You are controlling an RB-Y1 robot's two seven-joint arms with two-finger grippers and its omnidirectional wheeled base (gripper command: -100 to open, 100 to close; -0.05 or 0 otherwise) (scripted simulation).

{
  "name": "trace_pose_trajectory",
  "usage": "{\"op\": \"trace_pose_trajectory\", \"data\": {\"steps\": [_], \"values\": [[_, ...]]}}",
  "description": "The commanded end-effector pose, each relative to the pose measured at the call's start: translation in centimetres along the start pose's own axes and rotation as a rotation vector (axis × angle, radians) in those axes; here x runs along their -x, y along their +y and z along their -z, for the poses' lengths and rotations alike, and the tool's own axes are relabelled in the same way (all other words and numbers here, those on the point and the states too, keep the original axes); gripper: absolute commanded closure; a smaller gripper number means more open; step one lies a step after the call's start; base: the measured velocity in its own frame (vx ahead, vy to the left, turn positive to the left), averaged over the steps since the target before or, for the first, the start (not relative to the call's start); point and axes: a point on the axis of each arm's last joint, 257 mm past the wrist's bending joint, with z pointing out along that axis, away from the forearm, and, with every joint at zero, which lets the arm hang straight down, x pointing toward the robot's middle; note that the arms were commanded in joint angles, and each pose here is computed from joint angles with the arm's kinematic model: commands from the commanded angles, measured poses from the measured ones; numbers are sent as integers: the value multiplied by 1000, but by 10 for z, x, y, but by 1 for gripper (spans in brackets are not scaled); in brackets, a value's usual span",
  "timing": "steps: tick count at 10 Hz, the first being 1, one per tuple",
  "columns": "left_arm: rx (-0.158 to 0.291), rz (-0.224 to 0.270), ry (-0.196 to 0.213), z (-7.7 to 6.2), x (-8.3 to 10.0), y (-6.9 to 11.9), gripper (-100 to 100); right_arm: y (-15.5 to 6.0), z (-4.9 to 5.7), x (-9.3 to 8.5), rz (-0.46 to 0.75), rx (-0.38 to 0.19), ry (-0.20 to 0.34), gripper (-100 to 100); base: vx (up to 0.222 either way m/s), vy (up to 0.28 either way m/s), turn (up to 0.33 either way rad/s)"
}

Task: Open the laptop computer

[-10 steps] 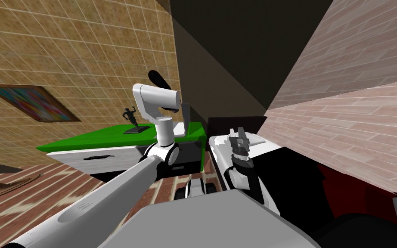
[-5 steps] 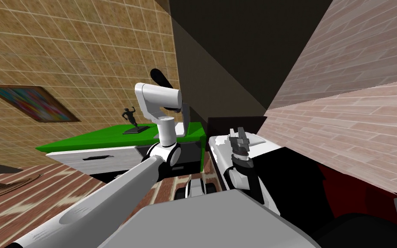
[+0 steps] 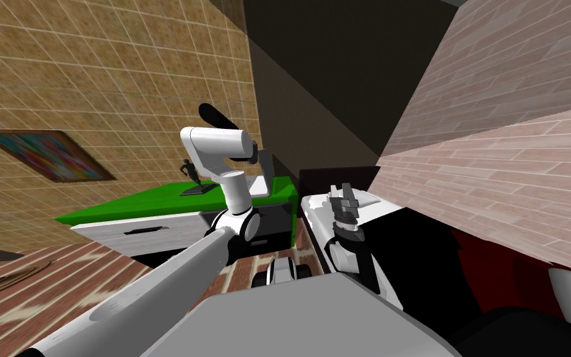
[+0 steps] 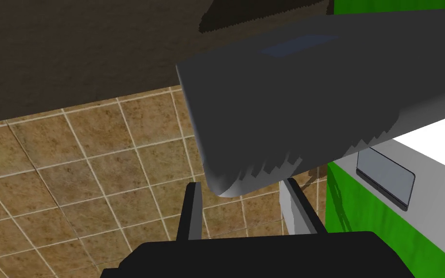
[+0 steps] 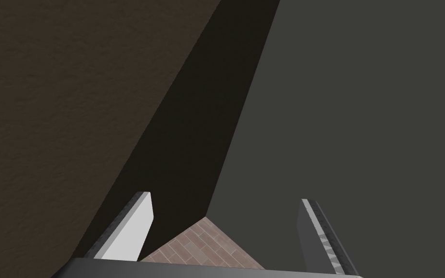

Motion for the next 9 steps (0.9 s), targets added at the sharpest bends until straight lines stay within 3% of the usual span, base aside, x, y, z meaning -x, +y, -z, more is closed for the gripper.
{"op": "trace_pose_trajectory", "data": {"steps": [1, 3, 4, 9], "values": [[22, 109, 1, -7, 16, 15, 100, 0, 0, 0, 0, 0, 0, 0, -17, 104, -11], [23, 187, 5, -9, 26, 21, 100, 0, 0, 0, 0, 0, 0, 0, -10, 102, -13], [10, 160, 1, -5, 25, 16, 100, 0, 0, 0, 0, 0, 0, 0, -8, 46, 11], [28, 359, 31, -47, 44, 56, 100, 0, 0, 0, 0, 0, 0, 0, -47, 62, -15]]}}
